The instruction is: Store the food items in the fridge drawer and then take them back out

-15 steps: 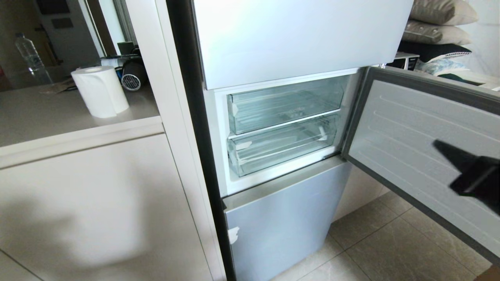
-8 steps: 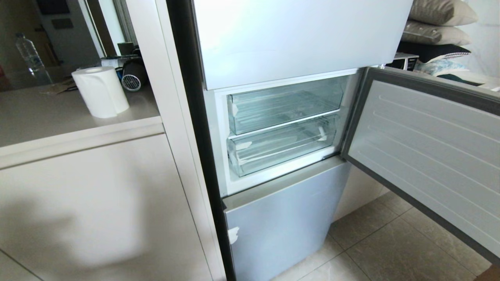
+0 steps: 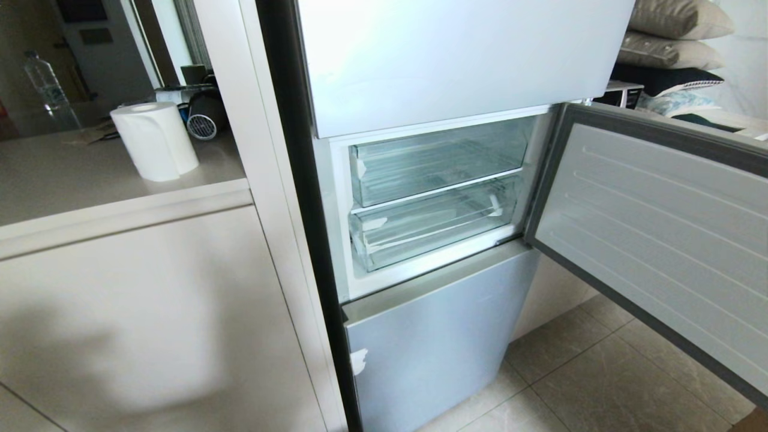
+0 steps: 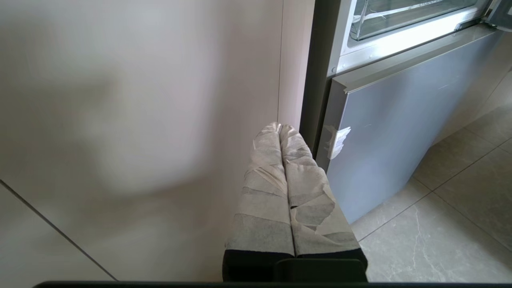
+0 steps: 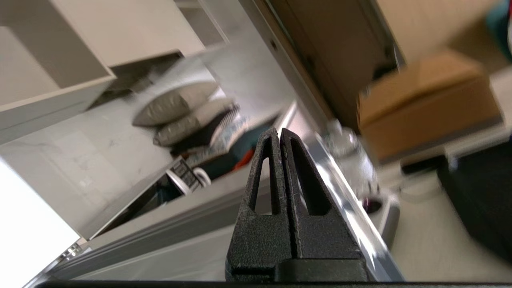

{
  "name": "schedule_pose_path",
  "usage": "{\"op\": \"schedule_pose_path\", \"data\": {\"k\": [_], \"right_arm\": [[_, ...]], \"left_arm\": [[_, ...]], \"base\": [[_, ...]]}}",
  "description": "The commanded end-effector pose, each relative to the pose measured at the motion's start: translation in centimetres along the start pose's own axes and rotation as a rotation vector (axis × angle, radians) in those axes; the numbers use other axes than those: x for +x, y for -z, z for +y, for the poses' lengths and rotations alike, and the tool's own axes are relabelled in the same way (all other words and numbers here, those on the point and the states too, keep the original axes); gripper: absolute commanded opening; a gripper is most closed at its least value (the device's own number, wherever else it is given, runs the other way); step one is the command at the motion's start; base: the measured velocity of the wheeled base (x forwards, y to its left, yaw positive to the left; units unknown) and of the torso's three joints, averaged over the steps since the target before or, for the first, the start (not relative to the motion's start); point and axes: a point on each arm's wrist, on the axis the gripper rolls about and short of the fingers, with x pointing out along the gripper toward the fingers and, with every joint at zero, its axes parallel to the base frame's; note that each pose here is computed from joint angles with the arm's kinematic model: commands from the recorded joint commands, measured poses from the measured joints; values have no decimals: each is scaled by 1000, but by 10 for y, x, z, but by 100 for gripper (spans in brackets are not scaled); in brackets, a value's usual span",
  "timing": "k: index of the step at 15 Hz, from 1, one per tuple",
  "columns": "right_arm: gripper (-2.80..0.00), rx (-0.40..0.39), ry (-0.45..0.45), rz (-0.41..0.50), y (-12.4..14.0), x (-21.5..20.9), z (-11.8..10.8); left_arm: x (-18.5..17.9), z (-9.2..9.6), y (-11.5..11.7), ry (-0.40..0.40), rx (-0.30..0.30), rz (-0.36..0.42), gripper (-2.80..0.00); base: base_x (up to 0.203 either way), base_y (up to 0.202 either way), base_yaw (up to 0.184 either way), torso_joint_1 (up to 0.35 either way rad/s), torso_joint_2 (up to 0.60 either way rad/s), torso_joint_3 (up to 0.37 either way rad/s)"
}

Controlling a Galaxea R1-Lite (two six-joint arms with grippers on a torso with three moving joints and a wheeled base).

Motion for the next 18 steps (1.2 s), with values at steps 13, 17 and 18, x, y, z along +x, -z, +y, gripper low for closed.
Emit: {"op": "schedule_pose_path", "data": {"k": [13, 17, 18], "right_arm": [[-280, 303, 264, 122, 31, 92, -120], [-280, 478, 126, 360, 38, 108, -129], [-280, 511, 106, 408, 39, 108, -128]], "left_arm": [[0, 0, 0, 0, -1, -2, -280], [0, 0, 0, 0, 1, -2, -280], [0, 0, 0, 0, 0, -2, -280]], "base": [[0, 0, 0, 0, 0, 0], [0, 0, 0, 0, 0, 0], [0, 0, 0, 0, 0, 0]]}}
